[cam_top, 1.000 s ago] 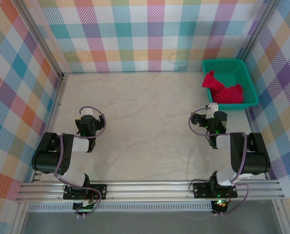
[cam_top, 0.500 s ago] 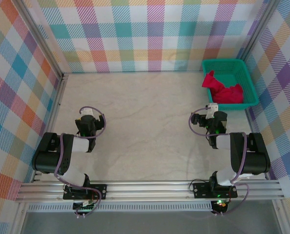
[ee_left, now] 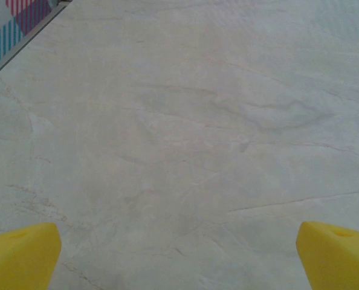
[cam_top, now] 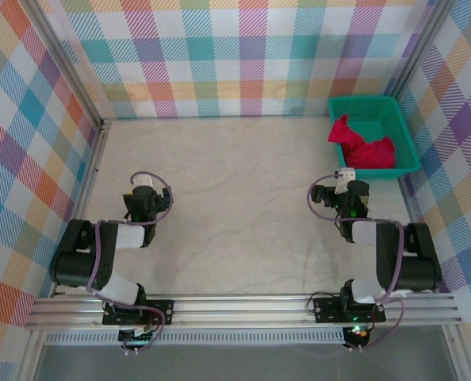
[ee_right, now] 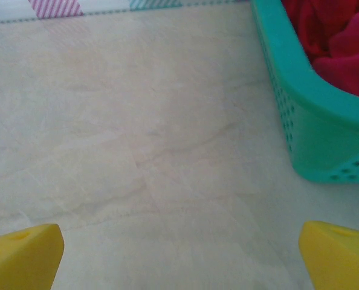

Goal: Fold the inside-out t-shirt

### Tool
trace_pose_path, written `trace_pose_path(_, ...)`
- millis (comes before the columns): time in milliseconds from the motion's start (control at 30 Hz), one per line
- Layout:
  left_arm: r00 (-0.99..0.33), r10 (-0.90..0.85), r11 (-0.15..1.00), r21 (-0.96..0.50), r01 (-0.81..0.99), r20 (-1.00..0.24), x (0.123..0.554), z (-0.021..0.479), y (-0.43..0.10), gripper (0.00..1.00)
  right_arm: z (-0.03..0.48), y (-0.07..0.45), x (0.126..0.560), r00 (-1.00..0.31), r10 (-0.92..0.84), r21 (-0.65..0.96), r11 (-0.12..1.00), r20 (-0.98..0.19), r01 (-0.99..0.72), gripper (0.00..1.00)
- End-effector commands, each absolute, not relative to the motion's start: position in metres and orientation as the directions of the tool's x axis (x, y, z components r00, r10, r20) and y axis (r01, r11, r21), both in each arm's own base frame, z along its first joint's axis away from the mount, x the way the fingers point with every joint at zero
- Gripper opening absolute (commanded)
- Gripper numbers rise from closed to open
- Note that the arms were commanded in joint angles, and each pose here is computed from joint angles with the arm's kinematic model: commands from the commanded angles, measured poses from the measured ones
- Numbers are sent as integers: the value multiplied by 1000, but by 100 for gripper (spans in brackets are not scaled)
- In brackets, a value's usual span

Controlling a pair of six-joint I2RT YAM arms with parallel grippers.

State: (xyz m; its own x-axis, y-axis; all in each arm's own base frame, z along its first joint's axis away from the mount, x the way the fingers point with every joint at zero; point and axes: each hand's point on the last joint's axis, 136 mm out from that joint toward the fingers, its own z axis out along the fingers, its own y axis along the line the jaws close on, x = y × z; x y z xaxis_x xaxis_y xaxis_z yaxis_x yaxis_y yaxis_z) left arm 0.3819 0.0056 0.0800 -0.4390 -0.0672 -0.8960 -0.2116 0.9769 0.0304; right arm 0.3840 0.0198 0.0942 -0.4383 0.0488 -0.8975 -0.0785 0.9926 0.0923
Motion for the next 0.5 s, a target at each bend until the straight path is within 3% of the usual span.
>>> trace_pose_path(0,-426,-102,976,-8,-216,-899,380,134,-6,100,148,18,383,-435,89,104,994,-896,-13,100)
trace_pose_path(100,-403,-219,965,-136,-226,-888,367,159,-11,100,181,2,381,-464,204,162,978,-862,129,100)
trace_pose_path(200,-384,-232,971,-188,-148,-894,361,162,-25,100,195,-14,382,-494,370,242,921,-787,305,100)
trace_pose_path(333,-367,-284,954,-221,-204,-886,355,160,-17,100,209,-23,416,-485,450,302,885,-749,354,100)
trace_pose_path(467,-332,-327,926,-229,-302,-885,349,156,0,100,197,-56,445,-440,605,356,773,-664,526,100)
